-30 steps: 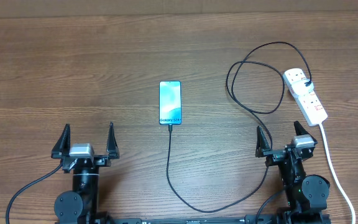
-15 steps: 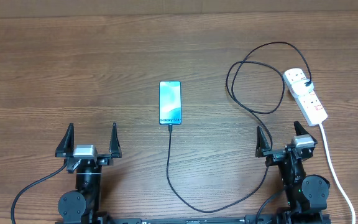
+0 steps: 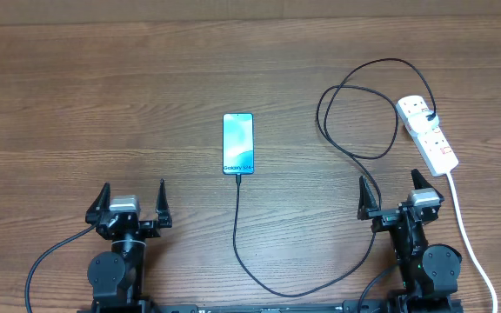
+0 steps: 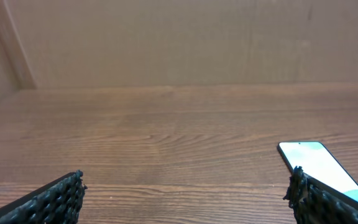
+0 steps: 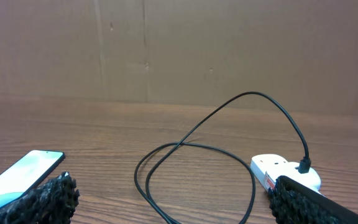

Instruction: Plug charger to phone and switch on socket

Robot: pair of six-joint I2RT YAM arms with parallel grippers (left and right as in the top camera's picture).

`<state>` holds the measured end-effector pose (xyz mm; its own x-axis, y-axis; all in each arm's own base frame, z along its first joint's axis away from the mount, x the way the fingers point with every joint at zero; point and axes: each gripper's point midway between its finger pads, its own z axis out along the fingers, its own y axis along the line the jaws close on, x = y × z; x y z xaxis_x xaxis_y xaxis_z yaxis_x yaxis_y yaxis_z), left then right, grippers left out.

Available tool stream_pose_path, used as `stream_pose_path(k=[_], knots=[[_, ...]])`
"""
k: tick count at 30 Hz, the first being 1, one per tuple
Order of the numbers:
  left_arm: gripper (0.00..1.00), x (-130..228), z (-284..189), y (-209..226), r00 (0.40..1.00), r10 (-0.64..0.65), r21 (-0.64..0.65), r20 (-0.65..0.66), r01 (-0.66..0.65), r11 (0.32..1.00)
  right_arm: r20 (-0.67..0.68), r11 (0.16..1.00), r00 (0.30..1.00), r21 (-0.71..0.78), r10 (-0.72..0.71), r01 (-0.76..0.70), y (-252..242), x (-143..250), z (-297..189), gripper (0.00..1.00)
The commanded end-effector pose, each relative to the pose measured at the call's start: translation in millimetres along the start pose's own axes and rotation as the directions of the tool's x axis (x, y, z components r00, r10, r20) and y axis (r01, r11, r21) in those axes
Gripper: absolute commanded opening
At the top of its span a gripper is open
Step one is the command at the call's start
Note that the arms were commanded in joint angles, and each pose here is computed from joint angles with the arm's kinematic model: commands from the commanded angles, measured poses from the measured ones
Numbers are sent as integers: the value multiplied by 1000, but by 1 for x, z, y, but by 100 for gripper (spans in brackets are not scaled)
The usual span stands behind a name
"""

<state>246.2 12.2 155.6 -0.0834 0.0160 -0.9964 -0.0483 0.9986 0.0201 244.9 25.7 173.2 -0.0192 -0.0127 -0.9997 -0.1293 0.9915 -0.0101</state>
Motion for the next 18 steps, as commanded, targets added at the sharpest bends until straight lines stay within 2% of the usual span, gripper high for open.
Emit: stream_pose_path(k=[1, 9, 18], knots=[[100, -1, -1, 10, 997, -75, -54, 12, 76, 996, 0, 1000, 1000, 7, 3, -3, -1, 3, 0, 100], [99, -1, -1, 16, 995, -102, -87, 19, 103, 991, 0, 1000, 1000, 7, 3, -3, -1, 3, 0, 100], [100, -1, -1, 11, 1000, -28, -58, 10, 28, 998, 0, 1000, 1000, 7, 3, -3, -1, 3, 0, 100]])
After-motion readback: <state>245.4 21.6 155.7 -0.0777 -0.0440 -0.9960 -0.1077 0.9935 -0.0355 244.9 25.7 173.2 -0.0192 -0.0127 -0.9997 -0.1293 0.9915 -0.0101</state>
